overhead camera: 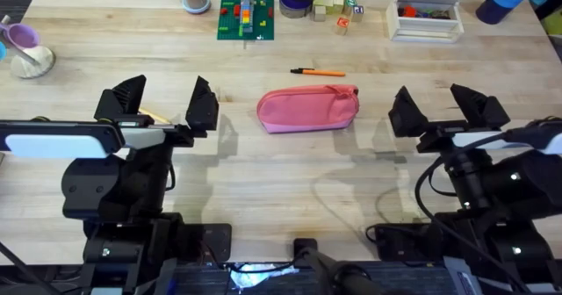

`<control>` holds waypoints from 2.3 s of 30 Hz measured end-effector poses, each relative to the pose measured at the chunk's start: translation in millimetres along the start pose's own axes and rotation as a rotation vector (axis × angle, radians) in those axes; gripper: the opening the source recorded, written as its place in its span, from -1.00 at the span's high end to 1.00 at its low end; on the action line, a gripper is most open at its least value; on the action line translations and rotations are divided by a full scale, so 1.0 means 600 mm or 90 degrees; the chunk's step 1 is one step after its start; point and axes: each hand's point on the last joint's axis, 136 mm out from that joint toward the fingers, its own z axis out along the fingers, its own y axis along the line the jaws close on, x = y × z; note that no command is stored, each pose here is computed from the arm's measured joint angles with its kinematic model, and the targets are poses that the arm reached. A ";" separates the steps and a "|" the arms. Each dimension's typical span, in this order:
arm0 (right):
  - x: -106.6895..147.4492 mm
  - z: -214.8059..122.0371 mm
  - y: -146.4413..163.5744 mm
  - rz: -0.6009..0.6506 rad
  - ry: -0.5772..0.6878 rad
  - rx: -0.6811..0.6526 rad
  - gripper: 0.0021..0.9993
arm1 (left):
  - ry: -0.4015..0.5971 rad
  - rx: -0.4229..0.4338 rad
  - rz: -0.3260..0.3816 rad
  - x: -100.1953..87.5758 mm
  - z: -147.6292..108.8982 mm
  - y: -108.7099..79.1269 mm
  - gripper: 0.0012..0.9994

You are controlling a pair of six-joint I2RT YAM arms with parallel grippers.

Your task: Unzip the bag, pick up the pens from the table one at a time and place them inside, then zip the bag closed.

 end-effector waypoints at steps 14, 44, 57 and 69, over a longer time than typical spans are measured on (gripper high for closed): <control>0.000 0.000 0.000 0.000 0.000 0.000 -0.99 | 0.002 0.000 0.000 0.001 0.000 0.000 -0.99; -0.162 -0.057 0.025 0.022 0.403 -0.046 -0.99 | 0.459 0.091 -0.038 -0.134 -0.043 -0.044 -0.99; -0.140 -0.018 0.025 0.031 0.528 -0.047 -0.99 | 0.614 0.161 -0.013 -0.104 -0.012 -0.064 -0.99; -0.141 -0.017 0.026 0.030 0.527 -0.049 -0.99 | 0.626 0.191 0.021 -0.095 -0.014 -0.067 -0.99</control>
